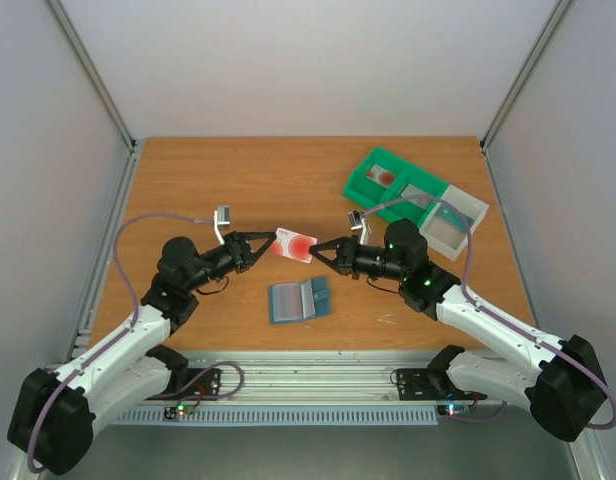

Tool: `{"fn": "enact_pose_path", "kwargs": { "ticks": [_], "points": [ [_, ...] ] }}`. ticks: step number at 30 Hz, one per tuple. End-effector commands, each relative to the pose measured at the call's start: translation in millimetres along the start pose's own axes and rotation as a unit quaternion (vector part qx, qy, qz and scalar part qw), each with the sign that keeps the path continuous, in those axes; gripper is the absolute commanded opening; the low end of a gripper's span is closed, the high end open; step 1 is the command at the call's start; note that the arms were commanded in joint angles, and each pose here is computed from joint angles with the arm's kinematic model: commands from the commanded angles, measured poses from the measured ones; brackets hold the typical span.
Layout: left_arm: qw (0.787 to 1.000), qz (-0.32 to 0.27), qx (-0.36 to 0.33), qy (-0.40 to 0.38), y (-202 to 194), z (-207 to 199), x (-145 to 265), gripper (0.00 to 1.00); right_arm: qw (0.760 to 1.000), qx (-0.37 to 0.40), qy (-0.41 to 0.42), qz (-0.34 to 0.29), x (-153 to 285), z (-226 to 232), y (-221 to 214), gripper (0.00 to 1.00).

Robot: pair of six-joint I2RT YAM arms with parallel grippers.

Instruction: Take the credit cards out of the card holder

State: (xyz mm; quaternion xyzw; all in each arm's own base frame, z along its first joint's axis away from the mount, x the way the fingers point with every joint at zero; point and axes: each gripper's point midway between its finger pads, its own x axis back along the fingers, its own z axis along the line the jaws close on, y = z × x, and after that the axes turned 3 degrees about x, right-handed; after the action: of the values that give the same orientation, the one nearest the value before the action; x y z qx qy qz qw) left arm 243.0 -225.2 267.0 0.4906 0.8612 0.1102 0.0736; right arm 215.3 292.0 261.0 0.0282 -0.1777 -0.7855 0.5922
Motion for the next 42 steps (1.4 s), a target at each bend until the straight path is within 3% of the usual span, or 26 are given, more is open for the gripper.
{"fn": "enact_pose_path", "kwargs": {
  "ticks": [1, 4, 6, 11, 16, 17, 23, 32, 42],
  "points": [
    [0.999, -0.019, -0.020, -0.025, 6, -12, 1, 0.00, 1.000, 0.015, 0.026, -0.008, -2, 9, 4, 0.01],
    [0.999, -0.015, -0.030, -0.019, 5, -13, 2, 0.01, 1.000, 0.022, 0.022, -0.003, -4, 9, 4, 0.01],
    [0.999, -0.013, -0.036, -0.011, 4, -12, 3, 0.09, 0.999, 0.027, 0.018, -0.006, -4, 7, 5, 0.01],
    [0.998, -0.003, -0.049, 0.038, 0, -4, 9, 0.57, 0.998, 0.066, -0.017, -0.006, -3, 0, 8, 0.01],
    [0.989, -0.004, -0.085, 0.121, 2, 9, 21, 0.95, 0.995, 0.082, -0.063, -0.018, 8, -13, 27, 0.01],
    [0.986, -0.004, -0.098, 0.133, 3, 11, 23, 0.99, 0.993, 0.086, -0.073, -0.018, 10, -12, 31, 0.01],
    [0.973, 0.017, -0.132, 0.186, 1, 23, 30, 0.99, 0.981, 0.121, -0.152, -0.022, 15, -28, 57, 0.01],
    [0.938, 0.070, -0.185, 0.285, -6, 58, 46, 0.99, 0.963, 0.099, -0.239, -0.079, 34, -73, 117, 0.01],
    [0.929, 0.093, -0.189, 0.304, -7, 77, 40, 0.99, 0.952, 0.051, -0.282, -0.108, 51, -124, 175, 0.01]
  ]
}}
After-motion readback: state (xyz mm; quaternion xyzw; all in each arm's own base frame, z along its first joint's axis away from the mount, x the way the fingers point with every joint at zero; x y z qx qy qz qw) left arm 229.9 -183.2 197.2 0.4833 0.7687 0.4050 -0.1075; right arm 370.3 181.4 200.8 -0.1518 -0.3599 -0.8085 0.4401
